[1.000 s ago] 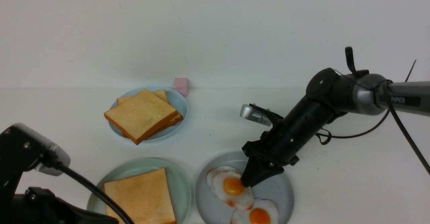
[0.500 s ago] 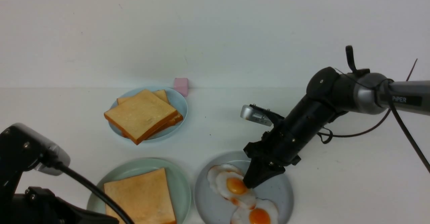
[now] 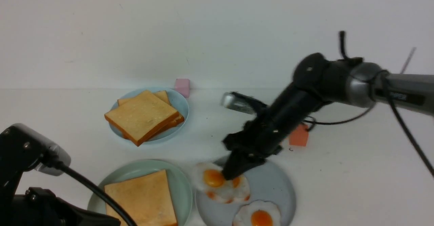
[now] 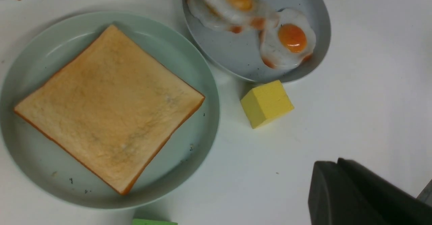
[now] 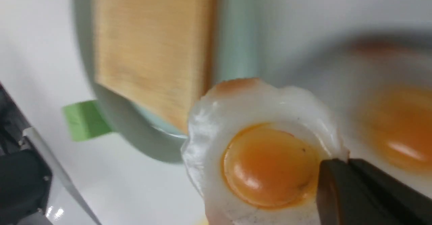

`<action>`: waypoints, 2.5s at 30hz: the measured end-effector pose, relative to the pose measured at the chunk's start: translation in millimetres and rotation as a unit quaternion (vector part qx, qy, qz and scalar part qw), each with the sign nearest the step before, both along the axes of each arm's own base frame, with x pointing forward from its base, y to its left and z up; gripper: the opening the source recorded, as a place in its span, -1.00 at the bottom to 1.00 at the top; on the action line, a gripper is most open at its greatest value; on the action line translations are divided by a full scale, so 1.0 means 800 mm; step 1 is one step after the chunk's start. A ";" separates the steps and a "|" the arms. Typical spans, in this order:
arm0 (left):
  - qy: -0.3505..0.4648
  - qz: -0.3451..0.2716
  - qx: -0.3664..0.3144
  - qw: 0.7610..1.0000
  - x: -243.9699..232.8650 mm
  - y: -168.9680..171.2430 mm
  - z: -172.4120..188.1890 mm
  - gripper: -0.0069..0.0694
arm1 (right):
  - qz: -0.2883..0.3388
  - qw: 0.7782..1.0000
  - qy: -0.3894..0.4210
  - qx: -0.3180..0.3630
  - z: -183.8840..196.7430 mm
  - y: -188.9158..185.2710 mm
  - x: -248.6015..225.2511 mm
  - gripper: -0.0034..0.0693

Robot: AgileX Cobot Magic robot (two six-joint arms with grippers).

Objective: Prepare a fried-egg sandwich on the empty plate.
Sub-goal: Use the right arm to place the fried egg on the slice of bread in the middle, then use the left arm to grab a slice of bread

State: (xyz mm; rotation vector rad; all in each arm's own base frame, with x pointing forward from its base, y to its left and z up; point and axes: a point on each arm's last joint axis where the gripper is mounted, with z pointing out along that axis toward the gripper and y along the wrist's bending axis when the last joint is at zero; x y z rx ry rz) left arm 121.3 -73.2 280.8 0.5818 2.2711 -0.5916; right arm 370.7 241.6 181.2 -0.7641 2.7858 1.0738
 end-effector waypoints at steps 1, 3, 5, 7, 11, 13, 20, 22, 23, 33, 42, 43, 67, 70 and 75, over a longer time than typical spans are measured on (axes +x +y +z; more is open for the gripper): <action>0.000 0.000 0.000 1.000 0.000 0.000 0.000 -0.74 | 0.006 1.000 -0.006 0.004 0.004 0.014 -0.003 -0.86; -0.001 0.000 0.000 1.000 0.000 0.000 0.000 -0.74 | 0.017 1.000 -0.016 0.013 0.006 0.043 -0.008 -0.86; 0.000 0.000 -0.001 1.000 0.000 0.000 0.000 -0.74 | 0.021 0.999 -0.025 0.024 0.006 0.075 -0.009 -0.86; 0.000 0.000 -0.001 1.000 0.000 0.000 0.000 -0.74 | 0.016 0.999 -0.022 0.025 -0.004 0.095 -0.010 -0.86; -0.001 0.001 -0.001 1.000 0.000 0.000 0.000 -0.74 | -0.012 1.000 -0.014 0.022 -0.025 0.120 -0.006 -0.80; -0.001 0.001 -0.001 1.000 0.000 0.000 0.000 -0.74 | -0.021 0.999 -0.016 0.023 -0.030 0.127 -0.004 -0.68; -0.014 0.026 -0.015 0.999 0.005 0.001 0.004 -0.72 | -0.002 1.000 -0.024 -0.011 -0.006 0.112 -0.006 0.12; -0.018 0.049 -0.031 0.998 0.009 0.002 0.006 -0.72 | 0.000 0.999 -0.037 -0.032 0.007 0.103 -0.006 0.26; -0.021 0.089 -0.059 0.994 0.015 0.003 0.010 -0.72 | 0.005 0.997 -0.064 -0.051 0.034 0.092 -0.007 0.42; 0.109 0.298 -0.134 0.939 0.091 0.024 -0.019 -0.58 | 0.019 0.972 -0.231 -0.028 0.254 0.022 -0.090 0.66; 0.217 0.386 -0.173 0.880 0.215 0.076 -0.037 -0.13 | 0.068 0.967 -0.246 -0.030 0.261 -0.015 -0.175 0.66; 0.223 0.386 -0.174 0.878 0.227 0.077 -0.043 -0.04 | 0.073 0.965 -0.250 -0.027 0.257 -0.019 -0.183 0.66; 0.213 0.401 -0.180 0.873 0.360 0.091 -0.144 -0.03 | 0.080 0.962 -0.262 -0.009 0.246 -0.052 -0.231 0.66; 0.200 0.395 -0.176 0.879 0.363 0.092 -0.145 -0.34 | 0.085 0.964 -0.251 -0.009 0.246 -0.052 -0.234 0.66; 0.191 0.385 -0.171 0.887 0.364 0.091 -0.145 -0.76 | 0.085 0.968 -0.238 0.004 0.247 -0.050 -0.237 0.66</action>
